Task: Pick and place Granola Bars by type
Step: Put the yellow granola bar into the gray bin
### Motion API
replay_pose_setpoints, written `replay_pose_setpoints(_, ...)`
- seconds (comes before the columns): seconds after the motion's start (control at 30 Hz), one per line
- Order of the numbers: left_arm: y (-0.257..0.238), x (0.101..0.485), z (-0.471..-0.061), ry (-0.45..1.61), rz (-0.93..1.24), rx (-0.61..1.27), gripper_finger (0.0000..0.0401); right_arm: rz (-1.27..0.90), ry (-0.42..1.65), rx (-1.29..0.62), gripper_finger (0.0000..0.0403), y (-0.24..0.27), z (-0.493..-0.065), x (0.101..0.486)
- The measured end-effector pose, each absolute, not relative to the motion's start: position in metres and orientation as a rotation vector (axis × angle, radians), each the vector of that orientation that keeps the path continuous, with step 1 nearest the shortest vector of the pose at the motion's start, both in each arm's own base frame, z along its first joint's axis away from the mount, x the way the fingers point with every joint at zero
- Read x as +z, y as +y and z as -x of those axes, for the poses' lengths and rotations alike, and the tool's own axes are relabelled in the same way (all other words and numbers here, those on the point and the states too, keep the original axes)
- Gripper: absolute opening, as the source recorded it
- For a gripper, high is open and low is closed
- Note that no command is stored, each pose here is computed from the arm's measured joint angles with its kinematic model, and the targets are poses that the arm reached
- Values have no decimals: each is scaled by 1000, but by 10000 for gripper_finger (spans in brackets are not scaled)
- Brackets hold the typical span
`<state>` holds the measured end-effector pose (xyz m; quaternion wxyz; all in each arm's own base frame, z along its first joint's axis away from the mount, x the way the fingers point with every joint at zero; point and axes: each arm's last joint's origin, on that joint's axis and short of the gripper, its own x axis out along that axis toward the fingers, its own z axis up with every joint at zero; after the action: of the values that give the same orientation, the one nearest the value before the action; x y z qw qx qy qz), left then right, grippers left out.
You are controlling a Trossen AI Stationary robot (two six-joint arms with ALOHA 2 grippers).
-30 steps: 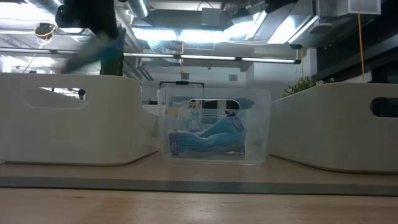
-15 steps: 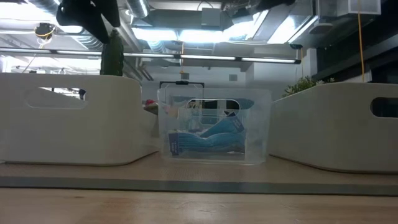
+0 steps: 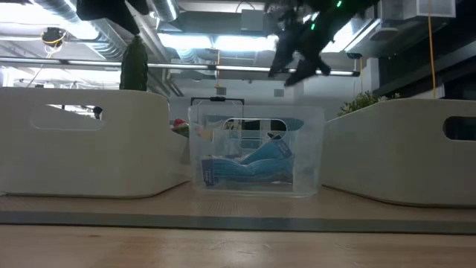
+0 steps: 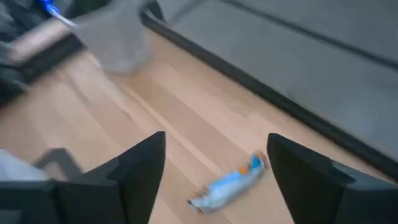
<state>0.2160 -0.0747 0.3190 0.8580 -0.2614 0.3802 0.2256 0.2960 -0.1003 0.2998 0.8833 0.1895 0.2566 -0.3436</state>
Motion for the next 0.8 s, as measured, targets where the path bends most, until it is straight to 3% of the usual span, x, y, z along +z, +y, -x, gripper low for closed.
replay_pose_setpoints(0.37, -67, 331, -204, 741, 507, 461, 186, -693, 784, -891, 395, -149, -317, 208)
replay_pose_setpoints(0.8, -63, 334, -202, 713, 489, 481, 185, -873, 841, -932, 378, -161, -337, 145)
